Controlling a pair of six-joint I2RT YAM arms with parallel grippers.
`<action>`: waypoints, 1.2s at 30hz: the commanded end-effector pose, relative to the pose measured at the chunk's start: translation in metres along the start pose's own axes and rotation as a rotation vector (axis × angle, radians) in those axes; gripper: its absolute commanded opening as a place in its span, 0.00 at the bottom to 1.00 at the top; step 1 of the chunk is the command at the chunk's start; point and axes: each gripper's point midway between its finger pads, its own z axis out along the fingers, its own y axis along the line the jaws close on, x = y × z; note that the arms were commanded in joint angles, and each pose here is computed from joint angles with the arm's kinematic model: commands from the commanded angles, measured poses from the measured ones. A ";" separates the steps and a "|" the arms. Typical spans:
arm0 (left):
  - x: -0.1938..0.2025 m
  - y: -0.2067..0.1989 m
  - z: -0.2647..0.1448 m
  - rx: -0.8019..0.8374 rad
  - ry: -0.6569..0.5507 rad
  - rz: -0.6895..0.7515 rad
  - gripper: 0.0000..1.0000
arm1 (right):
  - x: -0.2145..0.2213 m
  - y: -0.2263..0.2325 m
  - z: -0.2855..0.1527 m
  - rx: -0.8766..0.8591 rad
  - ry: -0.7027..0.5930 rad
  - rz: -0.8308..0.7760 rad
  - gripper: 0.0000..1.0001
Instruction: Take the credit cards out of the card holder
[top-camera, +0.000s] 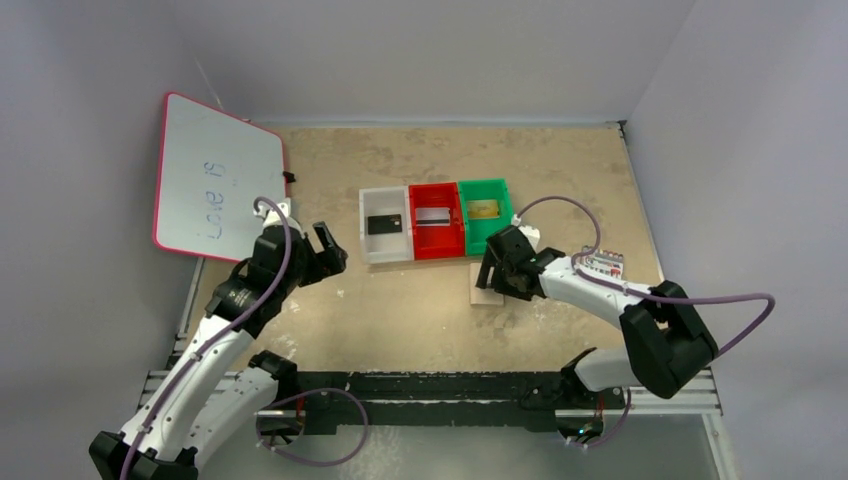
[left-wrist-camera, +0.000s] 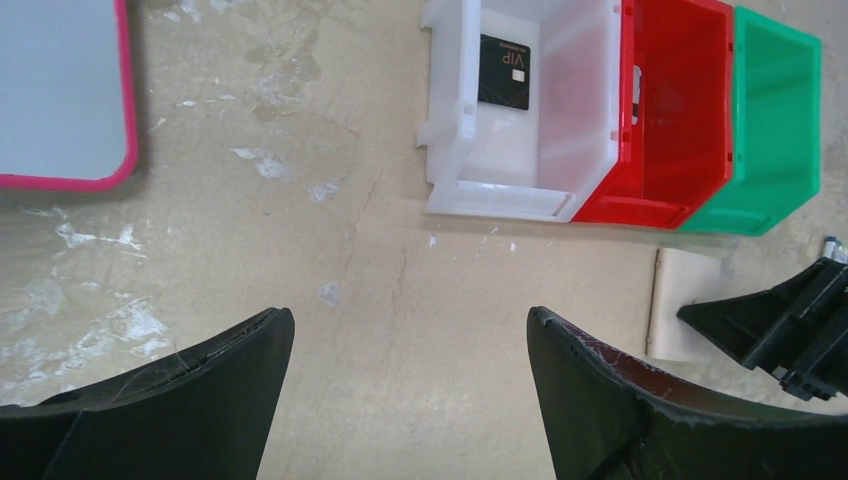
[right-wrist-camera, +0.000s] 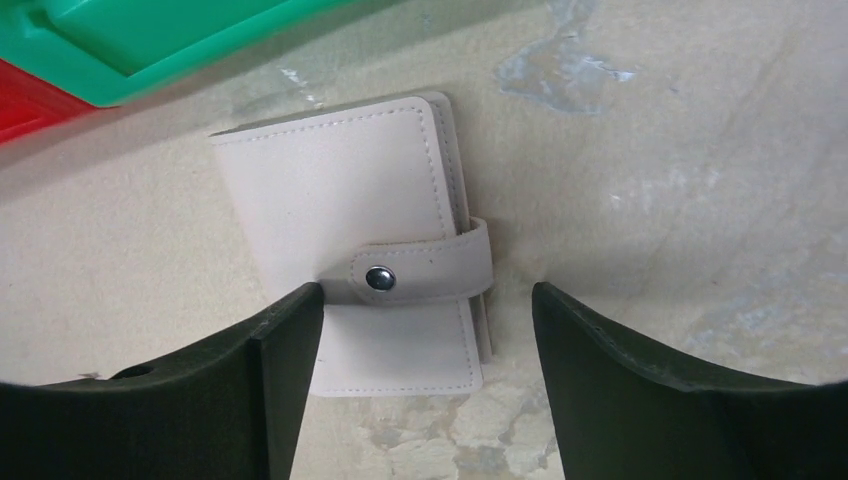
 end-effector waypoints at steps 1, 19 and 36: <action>-0.023 0.003 -0.005 -0.030 -0.079 0.038 0.86 | -0.017 -0.019 -0.014 0.146 -0.054 0.041 0.79; -0.023 0.010 -0.003 -0.068 -0.092 0.023 0.86 | 0.002 0.007 0.017 0.091 0.036 -0.191 0.46; 0.038 -0.046 0.026 0.272 0.118 -0.204 0.80 | 0.077 0.116 -0.025 -0.140 0.109 -0.304 0.53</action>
